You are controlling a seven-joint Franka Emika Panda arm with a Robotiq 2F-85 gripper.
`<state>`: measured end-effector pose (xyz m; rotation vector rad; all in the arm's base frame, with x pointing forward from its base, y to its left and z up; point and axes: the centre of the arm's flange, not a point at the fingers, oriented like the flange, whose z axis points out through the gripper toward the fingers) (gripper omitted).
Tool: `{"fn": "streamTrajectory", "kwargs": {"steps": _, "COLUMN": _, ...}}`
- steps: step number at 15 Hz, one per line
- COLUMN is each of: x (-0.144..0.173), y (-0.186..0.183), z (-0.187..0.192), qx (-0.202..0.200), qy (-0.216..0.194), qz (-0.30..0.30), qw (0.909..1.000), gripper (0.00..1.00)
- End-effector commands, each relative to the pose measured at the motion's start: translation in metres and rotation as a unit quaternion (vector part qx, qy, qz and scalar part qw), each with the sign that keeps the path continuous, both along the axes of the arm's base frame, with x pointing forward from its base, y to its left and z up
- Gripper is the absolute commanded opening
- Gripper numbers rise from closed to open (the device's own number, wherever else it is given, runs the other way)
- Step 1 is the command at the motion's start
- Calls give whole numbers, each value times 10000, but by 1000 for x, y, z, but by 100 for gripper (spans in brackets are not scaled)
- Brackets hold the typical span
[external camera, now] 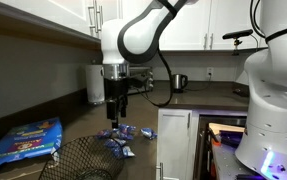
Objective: Remove the sachet from the black basket and put it on the countertop
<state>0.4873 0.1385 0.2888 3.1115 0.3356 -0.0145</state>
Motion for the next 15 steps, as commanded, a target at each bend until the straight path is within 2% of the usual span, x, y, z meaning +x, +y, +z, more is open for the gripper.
{"fn": "streamTrajectory", "kwargs": {"steps": 1, "x": -17, "y": 10, "z": 33, "qx": -180, "qy": 72, "qz": 62, "qw": 9998, "gripper": 100}}
{"fn": "streamTrajectory", "kwargs": {"steps": 7, "x": -53, "y": 32, "z": 52, "qx": 0, "qy": 522, "qz": 366, "qw": 9980, "gripper": 100}}
{"fn": "streamTrajectory", "kwargs": {"steps": 11, "x": -65, "y": 44, "z": 61, "qx": 152, "qy": 806, "qz": 454, "qw": 9956, "gripper": 100}}
{"fn": "streamTrajectory", "kwargs": {"steps": 15, "x": -73, "y": 50, "z": 67, "qx": 180, "qy": 917, "qz": 494, "qw": 9944, "gripper": 100}}
